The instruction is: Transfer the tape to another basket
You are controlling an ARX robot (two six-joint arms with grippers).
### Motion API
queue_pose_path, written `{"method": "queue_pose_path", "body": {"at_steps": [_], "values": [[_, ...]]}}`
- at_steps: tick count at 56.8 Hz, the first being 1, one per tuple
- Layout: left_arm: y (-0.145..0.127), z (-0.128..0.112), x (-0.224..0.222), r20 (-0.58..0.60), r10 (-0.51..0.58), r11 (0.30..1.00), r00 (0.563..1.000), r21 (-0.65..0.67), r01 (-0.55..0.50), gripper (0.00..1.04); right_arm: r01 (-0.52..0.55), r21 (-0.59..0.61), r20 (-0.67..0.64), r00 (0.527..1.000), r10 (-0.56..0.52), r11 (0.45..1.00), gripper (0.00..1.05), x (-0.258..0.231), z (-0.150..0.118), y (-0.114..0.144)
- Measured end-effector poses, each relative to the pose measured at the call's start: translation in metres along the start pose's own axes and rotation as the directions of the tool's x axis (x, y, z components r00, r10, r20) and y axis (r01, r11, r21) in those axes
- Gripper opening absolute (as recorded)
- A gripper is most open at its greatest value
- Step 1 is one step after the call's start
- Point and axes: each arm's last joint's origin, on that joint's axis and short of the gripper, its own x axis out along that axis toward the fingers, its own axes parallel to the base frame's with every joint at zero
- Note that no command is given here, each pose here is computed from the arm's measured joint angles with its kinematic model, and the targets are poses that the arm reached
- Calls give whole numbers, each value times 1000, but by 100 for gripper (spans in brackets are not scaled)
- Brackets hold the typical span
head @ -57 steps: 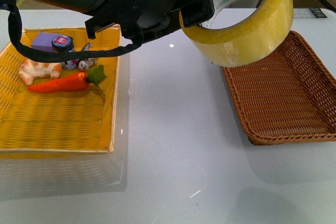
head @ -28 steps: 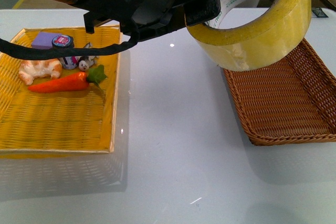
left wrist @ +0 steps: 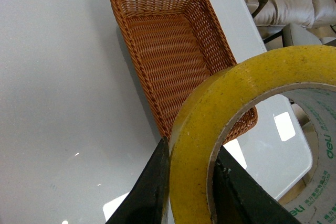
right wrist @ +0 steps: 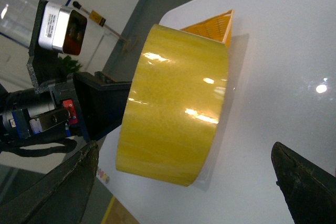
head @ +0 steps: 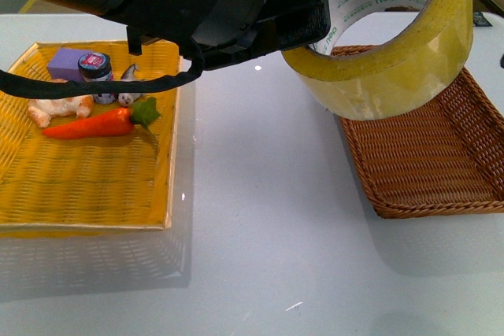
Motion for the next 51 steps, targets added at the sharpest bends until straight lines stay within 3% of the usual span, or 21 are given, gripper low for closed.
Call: {"method": "queue_pose_path", "body": {"at_steps": [22,37,51], "values": [[0,0,0,-6,-5,1000,1000,10,5,15,-68,-48,-108,992,63,997,96,25,5,7],[1,-1,0,-17,-20,1000,1000,7,20,15,-74,-55,-113,991,67,996,96,33,5,5],[1,0,-1,-18,-25,1000,1000,6,25,15,-59,-47,-97,994,54,997,61,35,6,5]]}}
